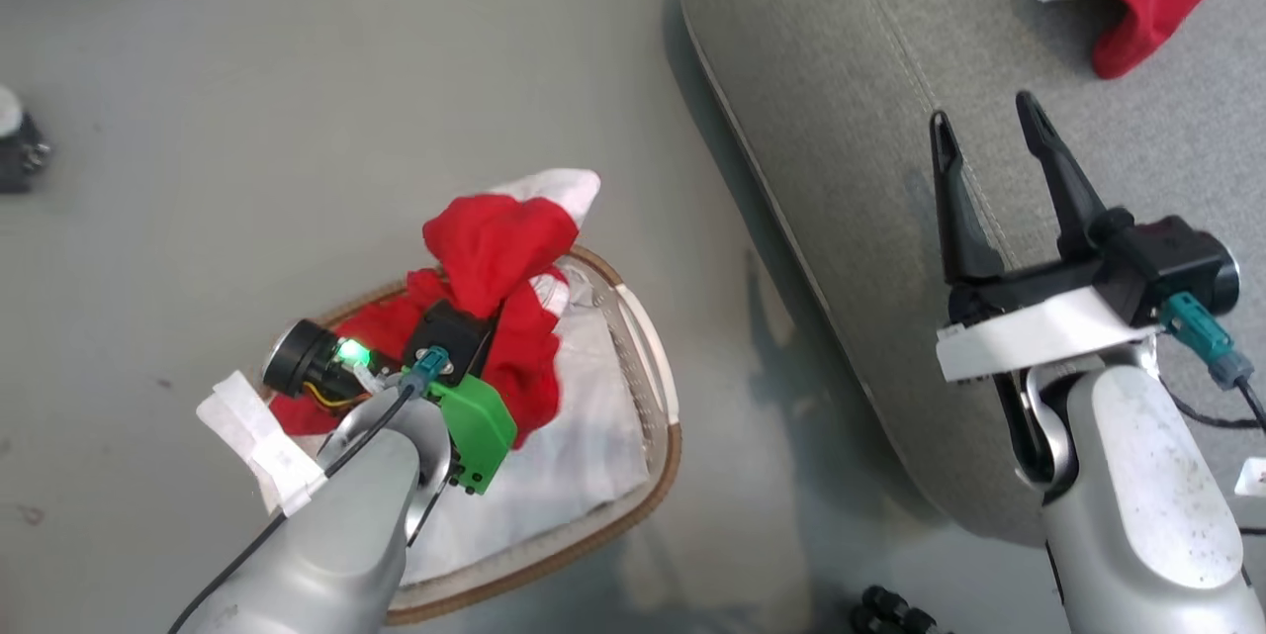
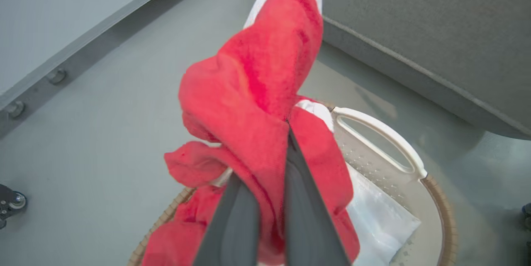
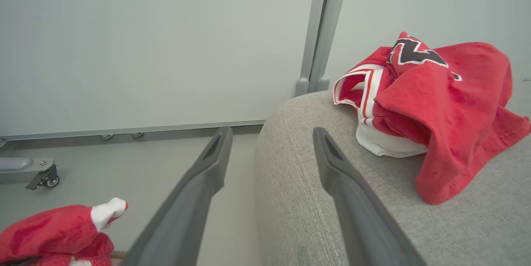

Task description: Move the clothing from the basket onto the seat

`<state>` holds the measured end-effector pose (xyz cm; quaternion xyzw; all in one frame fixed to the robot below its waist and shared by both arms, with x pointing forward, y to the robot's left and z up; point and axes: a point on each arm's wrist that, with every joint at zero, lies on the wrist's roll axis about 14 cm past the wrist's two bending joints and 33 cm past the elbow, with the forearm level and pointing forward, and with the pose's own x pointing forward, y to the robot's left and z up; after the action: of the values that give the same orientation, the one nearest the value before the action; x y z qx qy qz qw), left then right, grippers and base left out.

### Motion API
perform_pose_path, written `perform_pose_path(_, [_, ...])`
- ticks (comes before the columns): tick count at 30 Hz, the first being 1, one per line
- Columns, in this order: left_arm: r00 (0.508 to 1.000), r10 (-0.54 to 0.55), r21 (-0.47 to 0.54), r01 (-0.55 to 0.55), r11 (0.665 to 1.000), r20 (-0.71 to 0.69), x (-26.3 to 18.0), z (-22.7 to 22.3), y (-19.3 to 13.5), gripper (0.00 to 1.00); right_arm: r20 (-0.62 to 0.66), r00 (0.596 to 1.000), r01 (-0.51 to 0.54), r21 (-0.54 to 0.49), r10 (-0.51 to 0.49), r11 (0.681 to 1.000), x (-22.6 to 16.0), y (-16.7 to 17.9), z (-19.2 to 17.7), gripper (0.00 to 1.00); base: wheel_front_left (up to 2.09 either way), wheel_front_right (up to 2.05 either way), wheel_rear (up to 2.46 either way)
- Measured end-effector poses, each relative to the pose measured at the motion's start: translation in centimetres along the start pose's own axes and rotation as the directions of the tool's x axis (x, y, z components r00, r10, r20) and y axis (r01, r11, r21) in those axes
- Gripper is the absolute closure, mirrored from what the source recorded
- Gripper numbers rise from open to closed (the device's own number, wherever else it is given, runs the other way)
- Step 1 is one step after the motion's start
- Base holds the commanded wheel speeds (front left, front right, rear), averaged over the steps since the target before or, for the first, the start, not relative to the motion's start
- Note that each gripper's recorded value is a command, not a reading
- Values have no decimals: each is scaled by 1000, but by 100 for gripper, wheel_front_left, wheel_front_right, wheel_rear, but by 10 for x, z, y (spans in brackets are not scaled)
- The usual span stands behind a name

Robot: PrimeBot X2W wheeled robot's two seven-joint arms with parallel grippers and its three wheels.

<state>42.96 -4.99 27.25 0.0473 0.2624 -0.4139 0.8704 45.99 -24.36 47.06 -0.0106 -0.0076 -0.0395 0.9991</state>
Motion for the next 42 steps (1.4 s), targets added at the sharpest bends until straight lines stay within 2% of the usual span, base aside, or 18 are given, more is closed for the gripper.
perform_pose_path(7, [975,43,156,-78,985,216,-38,90,20,100,15,999,-29,2,29,1000,-24,12,14,0,0,0,0])
perform_pose_path(9, [952,41,228,-114,967,304,-56,133,23,100,30,999,-46,9,45,999,-35,19,22,0,0,0,0])
perform_pose_path(13, [912,32,296,-166,941,409,-83,188,19,100,58,995,-77,17,76,997,-47,31,35,0,0,0,0])
perform_pose_path(16, [878,27,361,-224,905,477,-105,231,18,100,94,989,-113,14,111,993,-53,43,49,0,0,0,0])
perform_pose_path(23, [786,-7,433,-333,838,618,-157,321,-4,100,199,956,-220,4,214,976,-63,79,88,0,0,0,0])
perform_pose_path(26, [757,-14,449,-372,813,653,-175,347,-11,100,234,934,-275,-6,269,961,-66,98,101,0,0,0,0])
perform_pose_path(32, [727,-24,456,-404,793,686,-193,374,-21,100,278,890,-369,-26,361,929,-70,131,119,0,0,0,0])
perform_pose_path(36, [725,-36,465,-402,789,688,-194,382,-28,100,309,854,-425,-49,418,904,-71,152,133,0,0,0,0])
perform_pose_path(42, [724,-50,471,-392,790,687,-193,384,-35,100,358,810,-458,-108,464,882,-63,168,158,0,0,0,0])
